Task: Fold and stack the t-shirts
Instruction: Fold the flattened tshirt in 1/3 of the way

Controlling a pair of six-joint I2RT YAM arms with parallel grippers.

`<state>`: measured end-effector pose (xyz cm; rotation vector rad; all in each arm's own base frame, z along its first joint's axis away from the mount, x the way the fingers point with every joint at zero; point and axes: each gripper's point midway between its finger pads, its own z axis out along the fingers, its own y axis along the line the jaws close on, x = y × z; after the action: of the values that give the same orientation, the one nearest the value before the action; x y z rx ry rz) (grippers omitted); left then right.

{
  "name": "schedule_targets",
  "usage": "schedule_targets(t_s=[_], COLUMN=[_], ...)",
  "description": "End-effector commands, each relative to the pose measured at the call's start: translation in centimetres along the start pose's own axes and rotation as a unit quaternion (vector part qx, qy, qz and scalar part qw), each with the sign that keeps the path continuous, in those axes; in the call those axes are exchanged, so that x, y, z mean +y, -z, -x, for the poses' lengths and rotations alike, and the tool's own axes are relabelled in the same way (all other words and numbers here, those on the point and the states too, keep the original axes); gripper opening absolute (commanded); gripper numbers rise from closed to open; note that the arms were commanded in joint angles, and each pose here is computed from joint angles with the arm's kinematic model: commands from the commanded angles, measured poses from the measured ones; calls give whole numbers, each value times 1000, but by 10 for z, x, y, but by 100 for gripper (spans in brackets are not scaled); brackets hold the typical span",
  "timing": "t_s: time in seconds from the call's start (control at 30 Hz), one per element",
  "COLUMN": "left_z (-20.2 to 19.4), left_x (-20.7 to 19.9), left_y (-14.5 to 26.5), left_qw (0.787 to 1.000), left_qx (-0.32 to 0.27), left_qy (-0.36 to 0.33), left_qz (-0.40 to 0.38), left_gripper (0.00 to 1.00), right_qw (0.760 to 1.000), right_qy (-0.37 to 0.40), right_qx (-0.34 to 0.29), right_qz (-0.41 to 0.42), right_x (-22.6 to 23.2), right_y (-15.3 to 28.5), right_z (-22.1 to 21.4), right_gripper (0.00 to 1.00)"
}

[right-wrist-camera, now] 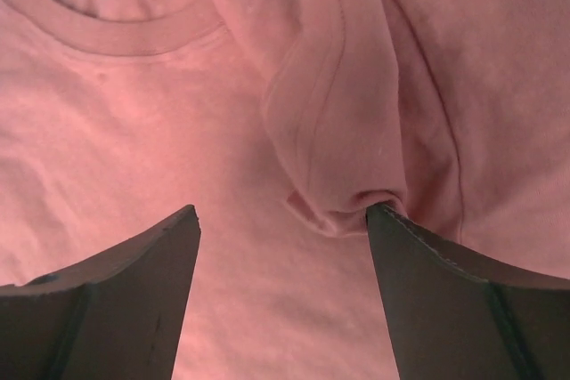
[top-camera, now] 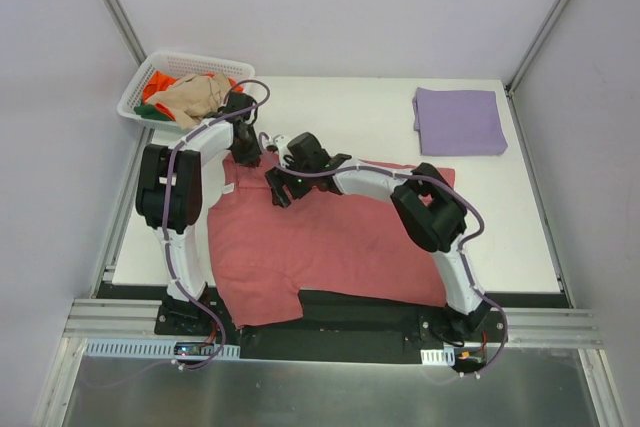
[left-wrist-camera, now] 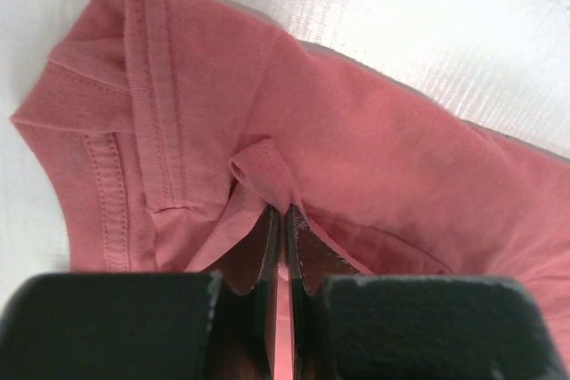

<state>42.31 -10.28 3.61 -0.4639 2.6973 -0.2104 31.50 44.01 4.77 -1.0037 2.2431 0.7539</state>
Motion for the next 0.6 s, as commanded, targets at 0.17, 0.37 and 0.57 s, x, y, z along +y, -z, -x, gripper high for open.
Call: schedule_targets(t_s=[0.17,0.37,0.57], left_z=[6,4,1], left_x=[-14,-11,-5], left_y=[3,2,0], left_qw=[1000,1000,1000], left_qx=[7,11,15], left_qy=[1,3,6], left_qz=[-28,-26,-22], left_gripper=[0,0,0], right_qw=[994,979,976], right_qy=[54,81,89], right_qx=[37,62,54], right_qz=[-87,-178,-194], right_x=[-15,-30,-26], right_y=[-20,-22,-23], right_z=[-7,-18,-11], right_gripper=[65,49,35])
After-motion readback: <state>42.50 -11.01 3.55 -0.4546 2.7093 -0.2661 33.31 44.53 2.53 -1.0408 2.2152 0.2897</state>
